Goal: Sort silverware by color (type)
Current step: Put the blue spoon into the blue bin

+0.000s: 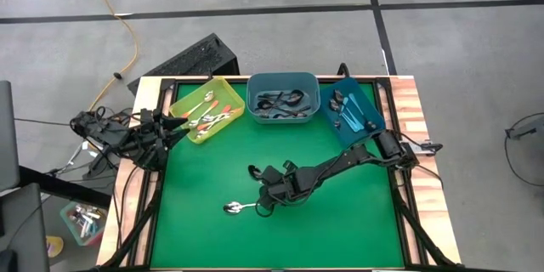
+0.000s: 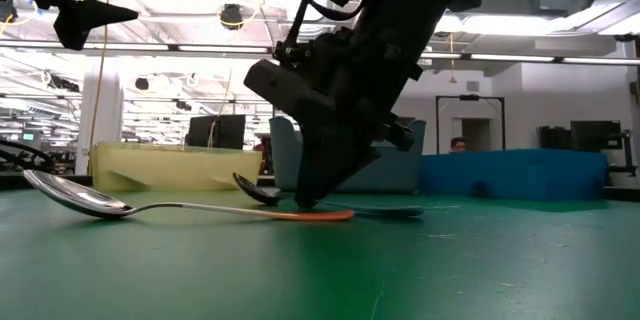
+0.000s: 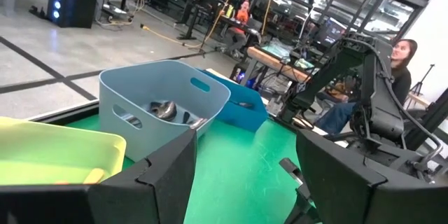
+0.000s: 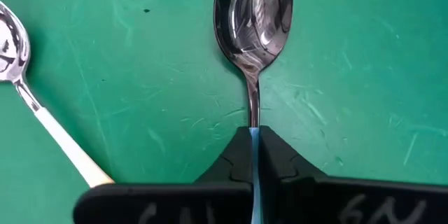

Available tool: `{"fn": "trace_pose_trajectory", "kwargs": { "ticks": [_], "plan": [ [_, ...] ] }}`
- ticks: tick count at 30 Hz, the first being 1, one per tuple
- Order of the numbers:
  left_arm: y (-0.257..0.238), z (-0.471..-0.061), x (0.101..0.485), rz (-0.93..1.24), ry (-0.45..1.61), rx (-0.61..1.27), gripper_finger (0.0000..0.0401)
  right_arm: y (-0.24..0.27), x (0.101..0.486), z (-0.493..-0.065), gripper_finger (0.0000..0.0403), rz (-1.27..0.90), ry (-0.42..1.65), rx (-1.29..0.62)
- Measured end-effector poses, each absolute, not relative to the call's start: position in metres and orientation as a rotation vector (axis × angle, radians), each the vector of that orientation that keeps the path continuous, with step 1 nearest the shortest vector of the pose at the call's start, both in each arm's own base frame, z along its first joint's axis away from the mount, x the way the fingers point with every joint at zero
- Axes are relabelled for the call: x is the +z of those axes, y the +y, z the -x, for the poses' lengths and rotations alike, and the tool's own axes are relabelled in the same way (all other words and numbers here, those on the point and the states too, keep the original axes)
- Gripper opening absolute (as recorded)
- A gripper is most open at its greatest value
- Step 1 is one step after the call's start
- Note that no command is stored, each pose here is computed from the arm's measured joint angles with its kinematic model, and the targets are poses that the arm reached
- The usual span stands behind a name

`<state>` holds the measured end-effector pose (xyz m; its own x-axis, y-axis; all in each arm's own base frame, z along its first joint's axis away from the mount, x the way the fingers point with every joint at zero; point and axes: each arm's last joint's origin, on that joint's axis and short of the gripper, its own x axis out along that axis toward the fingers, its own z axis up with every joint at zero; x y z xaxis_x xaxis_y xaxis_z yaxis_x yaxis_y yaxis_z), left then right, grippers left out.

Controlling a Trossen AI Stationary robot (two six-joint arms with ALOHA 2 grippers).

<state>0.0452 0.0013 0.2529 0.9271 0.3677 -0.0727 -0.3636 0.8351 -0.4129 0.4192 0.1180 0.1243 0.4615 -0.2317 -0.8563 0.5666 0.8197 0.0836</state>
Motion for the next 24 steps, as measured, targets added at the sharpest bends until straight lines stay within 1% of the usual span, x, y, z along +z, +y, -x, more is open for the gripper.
{"fn": "trace_pose_trajectory", "kwargs": {
  "ticks": [7, 11, 17, 20, 24],
  "plan": [
    [0.001, -0.045, 0.253, 0.435, -0.009, 0.387, 0.0229, 0.113, 0.136, -0.418, 0.0007, -0.421, 0.959, -0.508],
    [0.001, -0.045, 0.252, 0.433, -0.005, 0.388, 0.0229, 0.105, 0.152, -0.415, 0.0006, -0.435, 0.951, -0.510],
    [0.001, -0.045, 0.252, 0.432, -0.004, 0.389, 0.0229, 0.092, 0.198, -0.407, 0.0006, -0.437, 0.868, -0.516],
    [0.001, -0.045, 0.252, 0.444, -0.006, 0.390, 0.0229, 0.084, 0.223, -0.395, 0.0006, -0.407, 0.829, -0.569],
    [0.001, -0.045, 0.252, 0.458, -0.009, 0.391, 0.0229, 0.067, 0.265, -0.367, 0.0006, -0.352, 0.777, -0.674]
  ]
}}
